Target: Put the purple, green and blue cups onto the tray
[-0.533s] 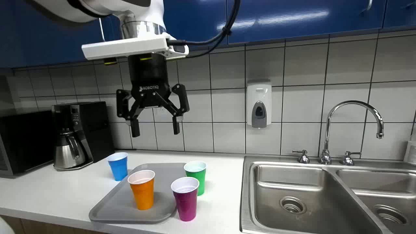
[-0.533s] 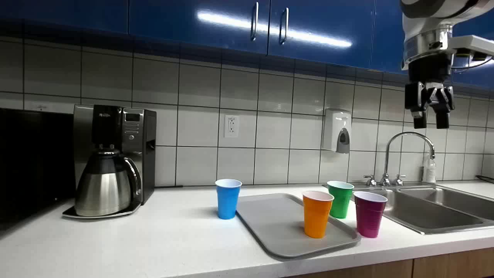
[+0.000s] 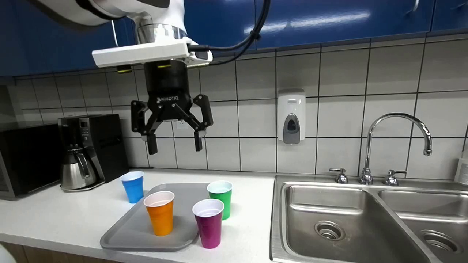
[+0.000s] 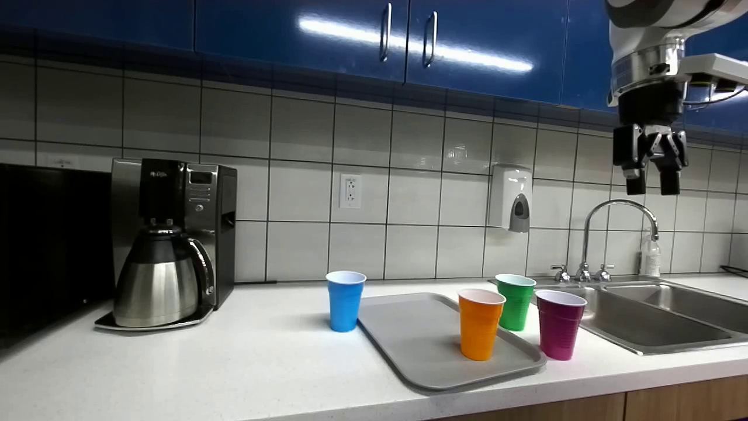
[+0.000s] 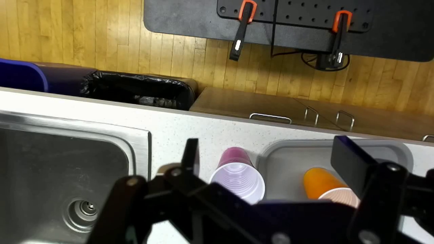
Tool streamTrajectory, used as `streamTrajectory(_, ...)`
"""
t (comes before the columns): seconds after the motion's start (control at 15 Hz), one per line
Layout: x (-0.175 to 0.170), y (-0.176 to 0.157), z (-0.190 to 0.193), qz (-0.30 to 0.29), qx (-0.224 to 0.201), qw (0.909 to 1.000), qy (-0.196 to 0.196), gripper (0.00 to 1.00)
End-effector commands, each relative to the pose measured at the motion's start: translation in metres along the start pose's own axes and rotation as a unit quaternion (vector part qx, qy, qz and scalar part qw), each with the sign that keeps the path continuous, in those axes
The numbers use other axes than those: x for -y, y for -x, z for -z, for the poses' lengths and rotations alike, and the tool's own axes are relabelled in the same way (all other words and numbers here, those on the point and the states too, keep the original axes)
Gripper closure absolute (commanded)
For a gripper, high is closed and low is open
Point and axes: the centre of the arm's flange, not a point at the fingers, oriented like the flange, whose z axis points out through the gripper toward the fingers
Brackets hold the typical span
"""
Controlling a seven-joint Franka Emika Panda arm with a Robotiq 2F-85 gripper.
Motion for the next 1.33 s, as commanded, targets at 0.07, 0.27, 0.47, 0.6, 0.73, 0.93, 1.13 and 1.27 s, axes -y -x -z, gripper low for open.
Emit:
streamTrajectory(0.07, 0.000, 0.000, 0.000, 0.000, 0.000, 1.0000, 0.000, 0.00)
streamTrajectory(0.27, 0.000, 0.000, 0.000, 0.000, 0.000, 1.0000, 0.000, 0.00)
streamTrajectory(0.47, 0.000, 0.000, 0.000, 0.000, 0.000, 1.0000, 0.000, 0.00)
streamTrajectory(0.6, 0.000, 0.000, 0.000, 0.000, 0.000, 1.0000, 0.000, 0.00)
streamTrajectory(0.73, 0.000, -0.002, -0.006, -0.003, 0.002, 1.0000, 0.005, 0.00)
streamTrajectory(0.93, -0.001, -0.007, -0.018, -0.001, 0.004, 1.0000, 0.004, 0.00)
streamTrajectory(1.13, -0.002, -0.020, -0.034, -0.003, 0.005, 1.0000, 0.002, 0.00)
streamTrajectory(1.27, -0.001, -0.030, -0.045, -0.002, 0.004, 1.0000, 0.001, 0.00)
